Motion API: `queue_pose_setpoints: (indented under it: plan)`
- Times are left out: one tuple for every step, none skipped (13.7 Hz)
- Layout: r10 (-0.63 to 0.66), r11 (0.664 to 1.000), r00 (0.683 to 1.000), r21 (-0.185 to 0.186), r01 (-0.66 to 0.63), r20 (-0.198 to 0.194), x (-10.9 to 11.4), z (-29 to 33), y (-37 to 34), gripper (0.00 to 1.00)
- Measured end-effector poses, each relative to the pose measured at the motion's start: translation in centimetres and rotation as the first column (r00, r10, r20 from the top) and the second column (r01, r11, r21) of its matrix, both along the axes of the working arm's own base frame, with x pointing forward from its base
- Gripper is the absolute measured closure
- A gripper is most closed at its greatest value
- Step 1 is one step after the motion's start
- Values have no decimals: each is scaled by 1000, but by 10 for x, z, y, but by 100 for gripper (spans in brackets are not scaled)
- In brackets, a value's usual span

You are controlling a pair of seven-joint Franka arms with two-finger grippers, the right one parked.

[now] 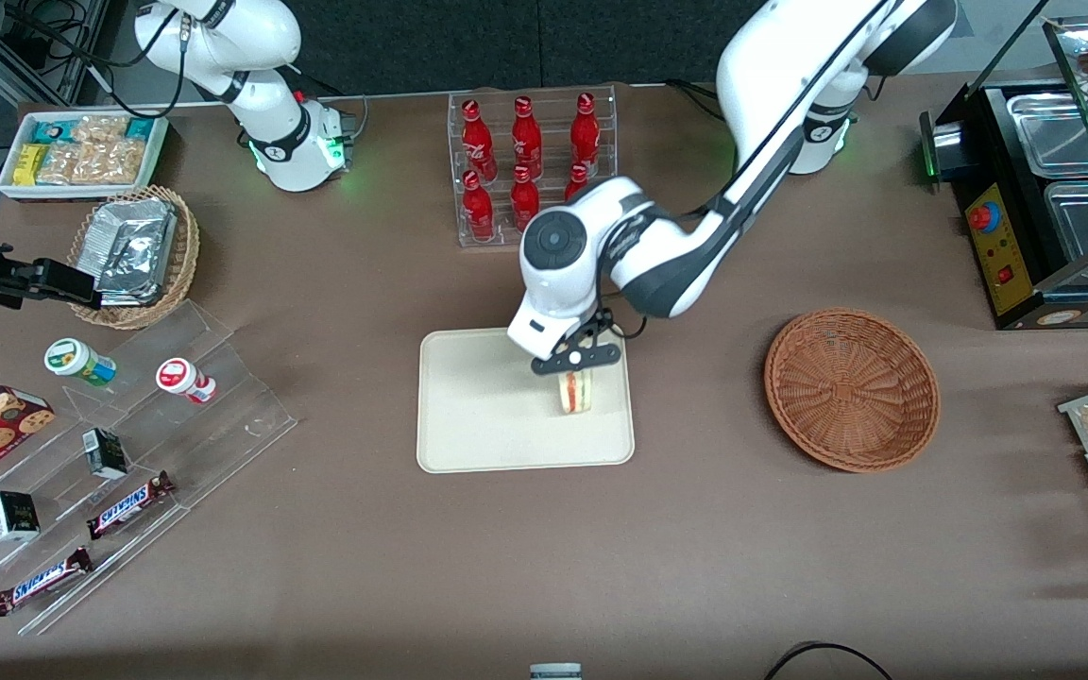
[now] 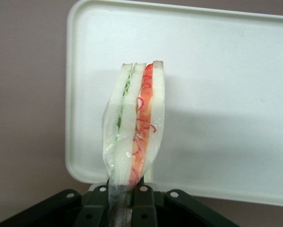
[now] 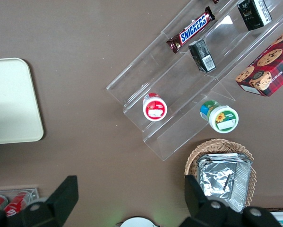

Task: Place sandwich from basket to tray
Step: 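Lower the sandwich onto the cream tray and open the left gripper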

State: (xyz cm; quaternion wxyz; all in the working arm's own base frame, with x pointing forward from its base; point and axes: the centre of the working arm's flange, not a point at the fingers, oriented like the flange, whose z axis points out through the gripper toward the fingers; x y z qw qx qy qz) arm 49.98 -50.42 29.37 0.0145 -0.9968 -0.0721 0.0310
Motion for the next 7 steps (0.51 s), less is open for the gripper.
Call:
queue_pose_setpoints:
  plan:
    - [-1,1000,1000,-1,1,-3,1,-9,-3,86]
    - [-5,1000,1000,0,5,-2,1,-14,-6,86]
    - [-13,1000,1000,-2,13,9,2,-18,-9,86]
    - [-17,1000,1000,-6,17,19,2,-21,-12,86]
    - [-16,1000,1000,-6,16,25,2,-24,-15,86]
    - [-14,1000,999,-1,14,32,0,-28,-20,86]
    - [-11,1000,999,6,11,37,-2,-33,-23,86]
